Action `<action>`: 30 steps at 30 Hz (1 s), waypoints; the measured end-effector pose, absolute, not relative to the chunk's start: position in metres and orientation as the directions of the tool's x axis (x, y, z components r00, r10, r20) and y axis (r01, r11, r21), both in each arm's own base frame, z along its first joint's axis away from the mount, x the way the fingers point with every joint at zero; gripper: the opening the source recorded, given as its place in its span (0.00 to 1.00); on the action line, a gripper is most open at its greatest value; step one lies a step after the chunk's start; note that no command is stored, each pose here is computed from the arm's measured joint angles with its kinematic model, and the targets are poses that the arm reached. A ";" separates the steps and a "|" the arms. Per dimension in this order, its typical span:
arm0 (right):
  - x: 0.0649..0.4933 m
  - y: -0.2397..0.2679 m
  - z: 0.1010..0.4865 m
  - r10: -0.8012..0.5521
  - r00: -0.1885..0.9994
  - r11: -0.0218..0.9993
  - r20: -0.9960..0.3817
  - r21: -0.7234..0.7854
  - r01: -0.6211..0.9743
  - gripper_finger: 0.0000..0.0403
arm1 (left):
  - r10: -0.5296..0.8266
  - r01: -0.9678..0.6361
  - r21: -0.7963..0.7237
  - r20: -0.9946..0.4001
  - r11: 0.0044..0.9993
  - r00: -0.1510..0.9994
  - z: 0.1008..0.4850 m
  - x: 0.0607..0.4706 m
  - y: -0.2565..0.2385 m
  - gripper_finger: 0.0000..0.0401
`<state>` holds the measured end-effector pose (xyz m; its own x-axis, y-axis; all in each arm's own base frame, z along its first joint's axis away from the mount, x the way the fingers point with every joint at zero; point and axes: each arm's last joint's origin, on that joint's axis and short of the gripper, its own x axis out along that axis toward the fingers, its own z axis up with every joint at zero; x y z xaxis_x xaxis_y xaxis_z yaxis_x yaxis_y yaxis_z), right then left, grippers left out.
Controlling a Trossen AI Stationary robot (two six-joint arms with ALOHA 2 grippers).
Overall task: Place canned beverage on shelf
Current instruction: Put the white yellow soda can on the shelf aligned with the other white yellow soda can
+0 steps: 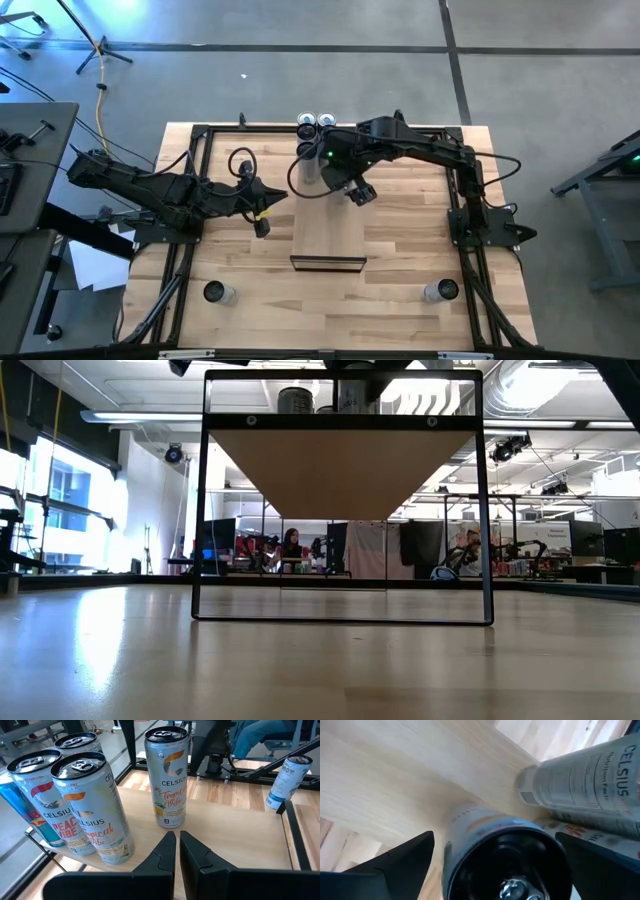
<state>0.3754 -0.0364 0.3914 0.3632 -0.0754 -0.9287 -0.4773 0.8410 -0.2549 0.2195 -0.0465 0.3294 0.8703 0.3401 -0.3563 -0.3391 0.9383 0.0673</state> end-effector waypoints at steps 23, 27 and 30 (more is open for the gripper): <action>0.374 -0.033 0.391 -0.018 0.347 0.827 -0.938 -0.209 -0.522 0.67 | 0.322 -0.337 0.024 -0.361 0.941 0.875 0.329 0.220 -0.047 0.00; 0.374 -0.033 0.391 -0.042 0.346 0.845 -0.937 -0.218 -0.488 0.61 | 0.322 -0.336 0.024 -0.361 0.942 0.875 0.329 0.220 -0.047 0.00; 0.374 -0.035 0.391 -0.123 0.340 0.880 -0.932 -0.261 -0.397 0.61 | 0.322 -0.336 0.024 -0.361 0.942 0.875 0.329 0.220 -0.047 0.00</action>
<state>0.3736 -0.0355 0.3910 0.3400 -0.1234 -0.9323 -0.3970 0.8798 -0.2612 0.2196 -0.0471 0.3292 0.8752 0.3216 -0.3613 -0.3360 0.9416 0.0242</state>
